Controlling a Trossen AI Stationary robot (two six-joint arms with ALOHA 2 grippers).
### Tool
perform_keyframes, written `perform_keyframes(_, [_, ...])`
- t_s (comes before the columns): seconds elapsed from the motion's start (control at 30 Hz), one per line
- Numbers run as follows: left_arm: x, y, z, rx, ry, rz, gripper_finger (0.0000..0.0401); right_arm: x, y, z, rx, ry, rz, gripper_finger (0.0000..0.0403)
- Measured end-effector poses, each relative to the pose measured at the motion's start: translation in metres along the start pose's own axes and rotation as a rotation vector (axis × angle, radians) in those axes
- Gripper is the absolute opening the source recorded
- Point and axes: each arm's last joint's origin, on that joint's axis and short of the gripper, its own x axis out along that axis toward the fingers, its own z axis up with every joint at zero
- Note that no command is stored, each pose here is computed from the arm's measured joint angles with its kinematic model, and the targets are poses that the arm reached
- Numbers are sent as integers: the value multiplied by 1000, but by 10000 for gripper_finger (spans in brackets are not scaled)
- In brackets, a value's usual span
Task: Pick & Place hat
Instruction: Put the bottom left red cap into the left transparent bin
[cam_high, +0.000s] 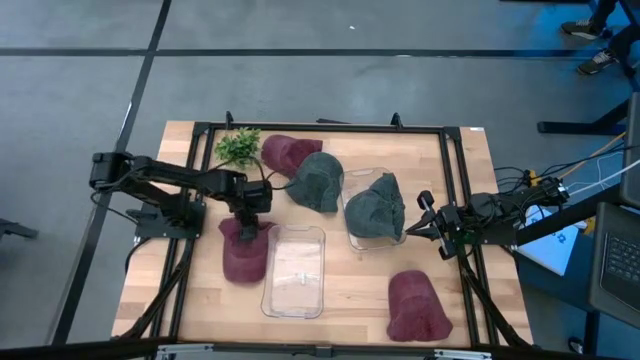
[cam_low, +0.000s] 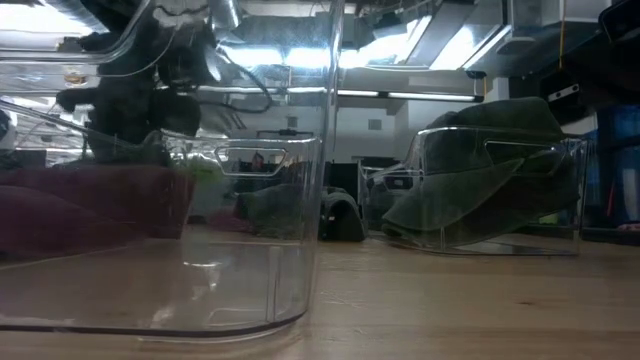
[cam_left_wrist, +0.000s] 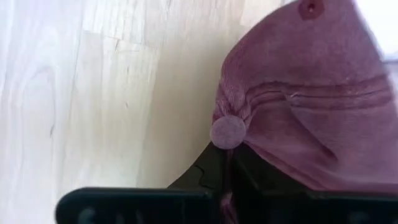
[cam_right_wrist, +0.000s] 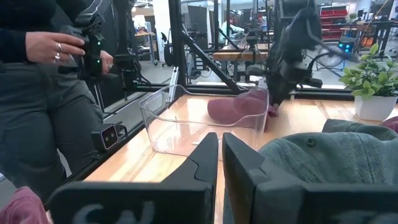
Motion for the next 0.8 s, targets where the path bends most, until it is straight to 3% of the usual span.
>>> perform_keyframes(0.8, [-78, -9, -35, -416, -321, -162, 7, 0, 0, 0, 0, 0, 0, 26])
